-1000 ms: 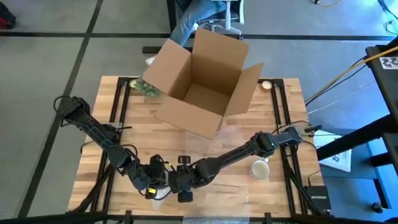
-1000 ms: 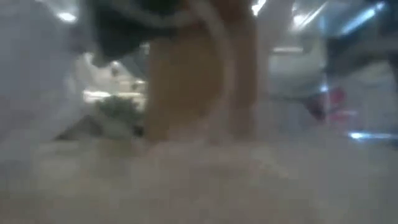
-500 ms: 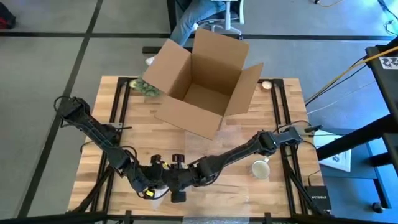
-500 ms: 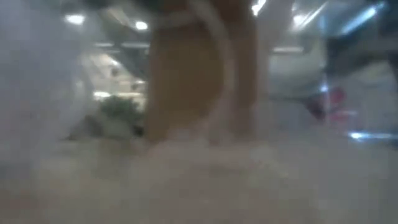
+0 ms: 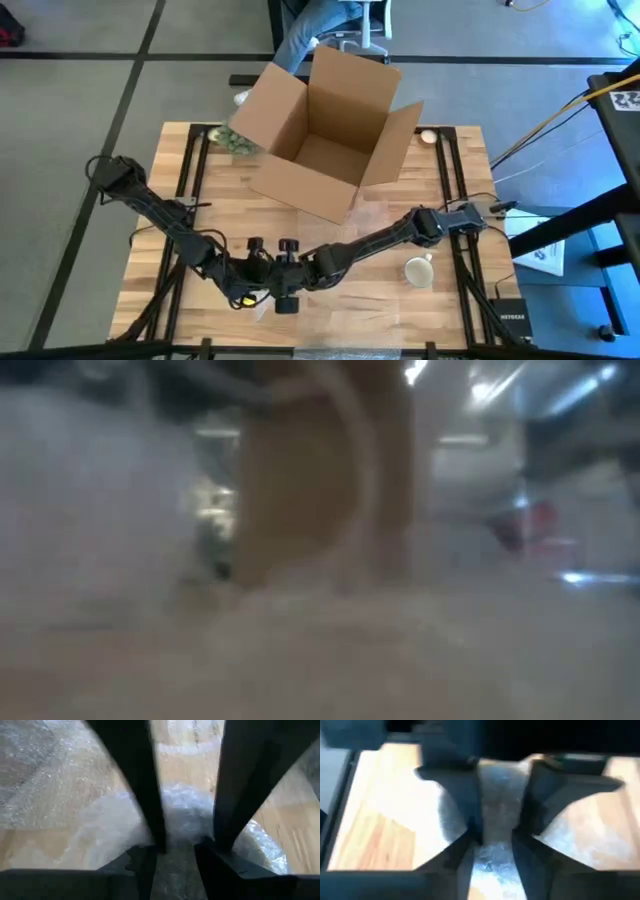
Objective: Wrap mug
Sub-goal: Wrap the orange mug with the left bubble wrap, then put the wrapped orange mug into the box
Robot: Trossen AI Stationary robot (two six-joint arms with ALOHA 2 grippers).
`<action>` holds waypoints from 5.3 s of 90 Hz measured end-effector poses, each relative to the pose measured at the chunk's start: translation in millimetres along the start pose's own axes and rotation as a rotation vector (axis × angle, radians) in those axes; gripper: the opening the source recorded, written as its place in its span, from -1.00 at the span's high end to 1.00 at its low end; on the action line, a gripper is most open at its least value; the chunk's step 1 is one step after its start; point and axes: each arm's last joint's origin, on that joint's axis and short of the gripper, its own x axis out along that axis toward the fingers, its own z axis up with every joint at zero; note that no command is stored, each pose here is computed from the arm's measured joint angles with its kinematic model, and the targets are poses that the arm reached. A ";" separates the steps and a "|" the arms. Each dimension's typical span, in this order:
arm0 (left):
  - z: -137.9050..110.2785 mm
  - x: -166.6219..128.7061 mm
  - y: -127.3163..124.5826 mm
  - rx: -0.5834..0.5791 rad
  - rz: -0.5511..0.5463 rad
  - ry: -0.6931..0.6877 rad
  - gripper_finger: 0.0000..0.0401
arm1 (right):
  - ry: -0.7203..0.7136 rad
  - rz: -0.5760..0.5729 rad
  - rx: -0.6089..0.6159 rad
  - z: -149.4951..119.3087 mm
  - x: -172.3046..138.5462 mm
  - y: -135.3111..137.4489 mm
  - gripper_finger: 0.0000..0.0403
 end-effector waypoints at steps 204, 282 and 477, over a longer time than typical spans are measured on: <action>7.3 -62.2 15.6 -0.259 -0.163 -0.017 0.40 | 0.051 0.099 0.139 -6.8 47.1 -21.6 1.00; -49.0 -96.2 -22.2 -0.527 -0.328 0.299 0.40 | -0.007 0.150 0.082 1.1 44.4 -19.2 1.00; -63.0 -43.2 -10.0 -0.418 -0.122 0.095 0.40 | -0.054 0.272 -0.108 30.2 -30.6 -31.9 0.69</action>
